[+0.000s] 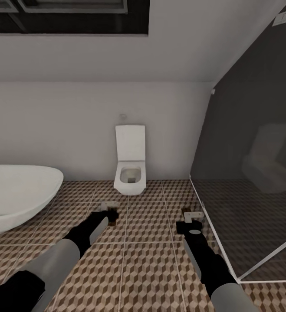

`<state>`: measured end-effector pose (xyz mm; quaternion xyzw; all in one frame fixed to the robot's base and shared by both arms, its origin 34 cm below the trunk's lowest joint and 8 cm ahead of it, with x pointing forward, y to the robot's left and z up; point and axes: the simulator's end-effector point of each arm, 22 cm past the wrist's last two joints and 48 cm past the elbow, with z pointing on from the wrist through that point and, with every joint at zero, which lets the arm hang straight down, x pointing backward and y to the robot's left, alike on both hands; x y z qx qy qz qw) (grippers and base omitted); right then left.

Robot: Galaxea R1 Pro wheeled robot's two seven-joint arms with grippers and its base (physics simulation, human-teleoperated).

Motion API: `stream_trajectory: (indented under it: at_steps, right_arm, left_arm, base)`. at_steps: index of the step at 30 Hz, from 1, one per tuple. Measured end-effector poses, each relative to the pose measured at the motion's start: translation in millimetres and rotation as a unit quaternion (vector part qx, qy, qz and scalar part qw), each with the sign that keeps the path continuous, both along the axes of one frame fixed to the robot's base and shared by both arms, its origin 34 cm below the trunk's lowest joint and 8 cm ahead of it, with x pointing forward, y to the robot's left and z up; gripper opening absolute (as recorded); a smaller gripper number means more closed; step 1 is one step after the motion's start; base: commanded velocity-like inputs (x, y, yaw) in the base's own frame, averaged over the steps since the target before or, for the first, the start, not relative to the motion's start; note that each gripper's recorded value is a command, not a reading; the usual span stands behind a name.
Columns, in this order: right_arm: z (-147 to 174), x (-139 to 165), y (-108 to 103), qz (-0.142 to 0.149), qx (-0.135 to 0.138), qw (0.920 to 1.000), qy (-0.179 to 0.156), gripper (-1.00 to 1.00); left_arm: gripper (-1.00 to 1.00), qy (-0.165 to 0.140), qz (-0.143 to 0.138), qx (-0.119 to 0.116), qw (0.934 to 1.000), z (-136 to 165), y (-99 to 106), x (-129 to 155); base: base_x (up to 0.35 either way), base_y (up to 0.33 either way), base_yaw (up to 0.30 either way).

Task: Take the four mousetraps from the cabinet in the bathroom and place them on the bathroom floor. Make sure all four end up on the same floor surface, and ensure that at least two of them are either under or directly next to the same bathroom sink.

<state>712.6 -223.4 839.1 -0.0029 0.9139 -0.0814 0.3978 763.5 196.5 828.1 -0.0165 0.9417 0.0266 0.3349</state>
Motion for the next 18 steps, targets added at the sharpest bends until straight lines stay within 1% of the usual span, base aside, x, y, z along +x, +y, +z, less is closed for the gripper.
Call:
stream_trajectory:
  at_steps: [3, 6, 10, 18]
  right_arm:
    - [-5, 1, 3, 0.004, 0.004, 1.0000, 0.001, -1.00]
    - [-12, 2, 11, 0.019, 0.017, 0.9997, 0.004, -1.00]
    - [-20, 2, 19, 0.034, 0.031, 0.9989, 0.008, -1.00]
    - [-36, 3, 21, 0.039, 0.035, 0.9985, 0.015, -1.00]
  left_arm:
    - [-1.00, 0.002, -0.006, 0.004, 1.0000, -6, -2, 0]
    - [-1.00, 0.004, -0.013, 0.009, 0.9999, -12, -4, -1]
    - [-1.00, 0.007, -0.015, 0.011, 0.9998, -20, -5, -1]
    - [-1.00, 0.014, -0.016, 0.011, 0.9997, -36, -5, 0]
  base:
    - [0.000, 0.000, 0.000]
    - [0.000, 0.000, 0.000]
    - [0.000, 0.000, 0.000]
    - [0.000, 0.000, 0.000]
